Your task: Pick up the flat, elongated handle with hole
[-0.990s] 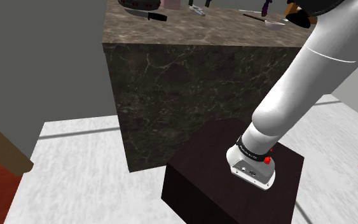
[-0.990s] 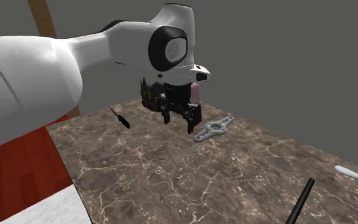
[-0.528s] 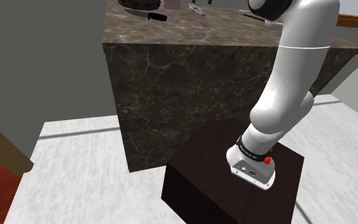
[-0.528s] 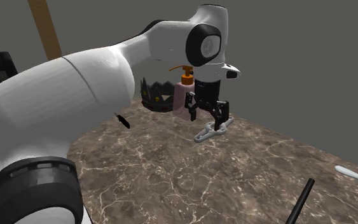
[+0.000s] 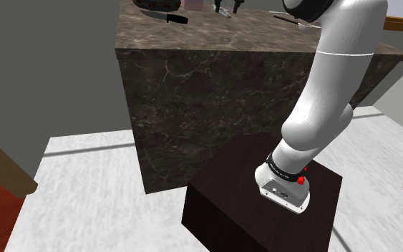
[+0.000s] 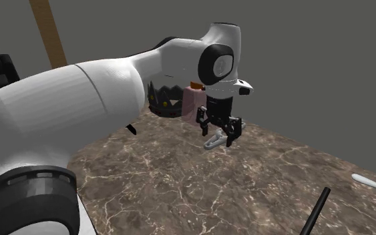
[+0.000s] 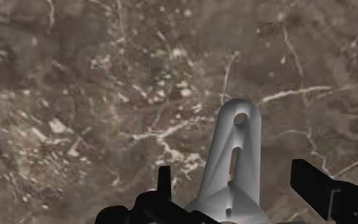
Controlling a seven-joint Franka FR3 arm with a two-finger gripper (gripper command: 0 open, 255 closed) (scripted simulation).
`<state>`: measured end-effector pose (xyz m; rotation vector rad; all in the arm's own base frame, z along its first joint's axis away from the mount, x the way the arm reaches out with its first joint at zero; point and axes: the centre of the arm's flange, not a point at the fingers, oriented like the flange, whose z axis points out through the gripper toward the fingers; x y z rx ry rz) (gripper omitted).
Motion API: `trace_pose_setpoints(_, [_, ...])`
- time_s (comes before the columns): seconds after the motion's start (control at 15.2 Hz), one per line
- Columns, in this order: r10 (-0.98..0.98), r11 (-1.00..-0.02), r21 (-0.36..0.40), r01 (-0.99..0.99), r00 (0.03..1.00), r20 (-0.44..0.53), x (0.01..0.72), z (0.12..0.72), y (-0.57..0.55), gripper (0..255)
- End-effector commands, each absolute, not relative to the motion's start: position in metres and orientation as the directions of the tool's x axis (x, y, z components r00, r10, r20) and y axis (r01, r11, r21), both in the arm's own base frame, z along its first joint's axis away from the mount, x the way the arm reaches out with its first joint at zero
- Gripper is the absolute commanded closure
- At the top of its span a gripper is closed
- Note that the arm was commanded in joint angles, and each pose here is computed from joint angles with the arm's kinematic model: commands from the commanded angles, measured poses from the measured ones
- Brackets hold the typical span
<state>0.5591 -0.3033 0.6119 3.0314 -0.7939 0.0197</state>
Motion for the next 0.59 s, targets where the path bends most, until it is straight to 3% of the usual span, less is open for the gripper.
trace_pose_setpoints(0.0, [-0.490, -0.872, 0.005, -0.490, 0.872, 0.015, 0.5595, 0.6085, -0.3029, 0])
trace_pose_setpoints(0.07, [-0.490, -0.872, 0.005, -0.490, 0.872, 0.015, 0.5598, 0.6092, -0.3023, 255])
trace_pose_setpoints(0.53, [-0.490, -0.872, 0.005, -0.490, 0.872, 0.015, 0.5602, 0.6084, -0.3029, 255])
